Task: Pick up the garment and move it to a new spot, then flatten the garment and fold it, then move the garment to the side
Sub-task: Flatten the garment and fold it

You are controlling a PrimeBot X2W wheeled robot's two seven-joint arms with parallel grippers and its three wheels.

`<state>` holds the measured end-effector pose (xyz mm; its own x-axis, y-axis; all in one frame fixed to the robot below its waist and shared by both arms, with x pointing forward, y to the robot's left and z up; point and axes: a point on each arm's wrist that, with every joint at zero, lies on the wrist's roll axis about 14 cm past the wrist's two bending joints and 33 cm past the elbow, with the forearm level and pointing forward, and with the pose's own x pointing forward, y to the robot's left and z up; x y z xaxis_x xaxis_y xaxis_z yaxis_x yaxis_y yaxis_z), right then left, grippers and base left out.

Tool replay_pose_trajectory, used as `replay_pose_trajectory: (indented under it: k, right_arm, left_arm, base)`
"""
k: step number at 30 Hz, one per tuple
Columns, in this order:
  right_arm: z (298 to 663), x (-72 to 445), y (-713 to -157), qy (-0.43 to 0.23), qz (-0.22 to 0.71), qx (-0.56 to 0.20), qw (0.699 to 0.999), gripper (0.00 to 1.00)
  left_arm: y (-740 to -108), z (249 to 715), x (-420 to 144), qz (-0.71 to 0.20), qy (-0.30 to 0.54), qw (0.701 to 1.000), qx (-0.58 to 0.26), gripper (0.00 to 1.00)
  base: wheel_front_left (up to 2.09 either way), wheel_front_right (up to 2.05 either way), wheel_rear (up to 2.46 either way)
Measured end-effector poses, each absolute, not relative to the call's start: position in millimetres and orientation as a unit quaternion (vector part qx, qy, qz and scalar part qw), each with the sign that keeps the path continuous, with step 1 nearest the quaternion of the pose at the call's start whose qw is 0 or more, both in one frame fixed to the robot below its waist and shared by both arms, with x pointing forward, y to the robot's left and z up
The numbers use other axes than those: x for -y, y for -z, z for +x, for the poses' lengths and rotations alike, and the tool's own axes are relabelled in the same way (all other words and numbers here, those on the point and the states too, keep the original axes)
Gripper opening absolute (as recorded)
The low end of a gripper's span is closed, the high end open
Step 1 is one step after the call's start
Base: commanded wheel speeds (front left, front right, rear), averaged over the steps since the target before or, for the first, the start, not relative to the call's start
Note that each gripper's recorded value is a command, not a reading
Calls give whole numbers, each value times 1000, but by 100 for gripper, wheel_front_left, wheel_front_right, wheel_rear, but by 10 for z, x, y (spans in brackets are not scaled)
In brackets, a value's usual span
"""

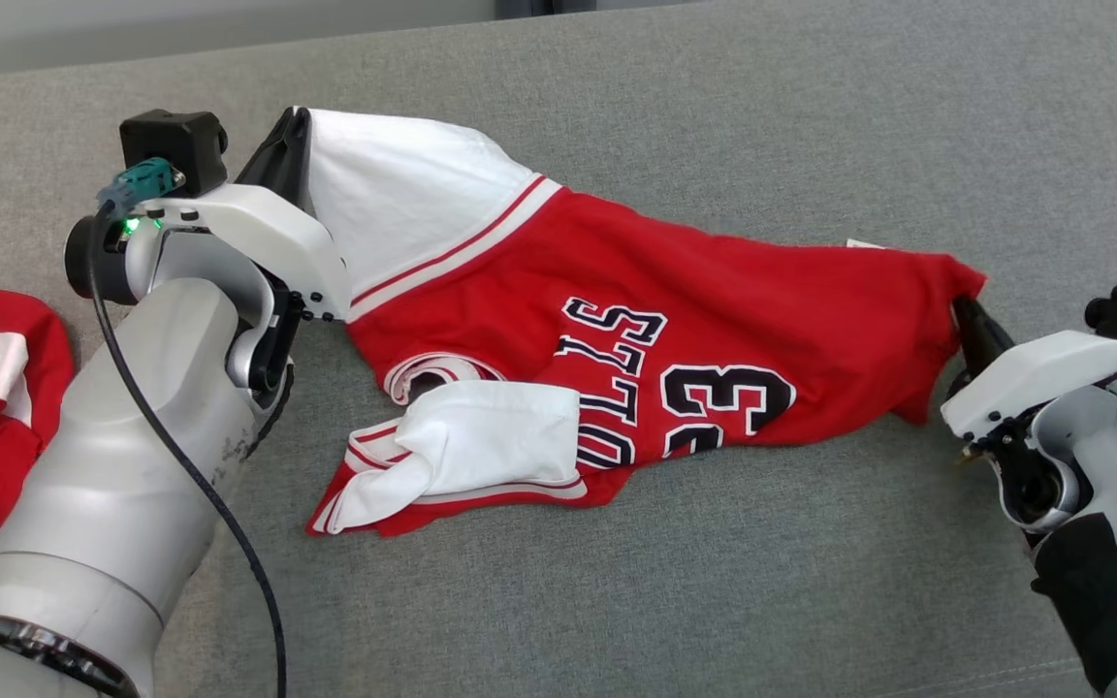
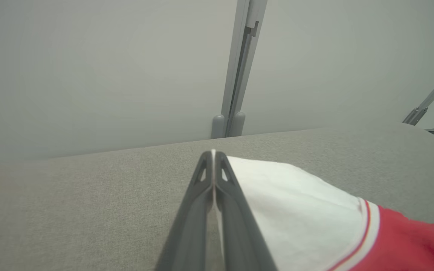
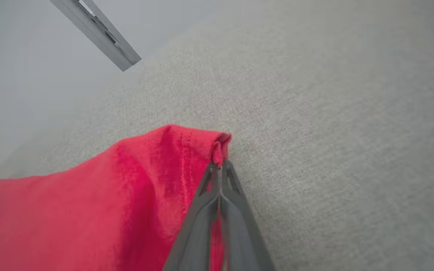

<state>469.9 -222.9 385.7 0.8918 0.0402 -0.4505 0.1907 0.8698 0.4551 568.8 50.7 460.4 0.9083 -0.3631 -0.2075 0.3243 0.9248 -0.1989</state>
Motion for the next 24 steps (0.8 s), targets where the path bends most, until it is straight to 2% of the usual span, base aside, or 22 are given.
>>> replay_pose_trajectory:
  k: [6,11,12,13,15,24]
  right_arm:
    - [4978,2290,-4487,16,220,-105,970,0]
    - [5148,2391,-5086,-4,182,-20,983,0]
    - [5212,2484,-5458,-6,167,34,985,0]
    - [5212,2484,-5458,-6,167,34,985,0]
    - [5233,2574,-5782,-5,152,82,985,0]
    - [5173,2454,-6284,-28,119,147,982,0]
  left_arm:
    - [-5114,5799,-615,-83,176,980,-48,0]
    - [-6073,5898,-761,-89,165,978,89,0]
    - [-6380,5846,-807,-90,164,973,139,0]
    - [-6380,5846,-807,-90,164,973,139,0]
    - [-6608,5768,-852,-95,162,966,179,0]
    - [-7015,5484,-965,-79,170,950,250,0]
  base:
    - [0,0,0]
    - [0,0,0]
    - [0,0,0]
    - [0,0,0]
    - [0,0,0]
    - [0,0,0]
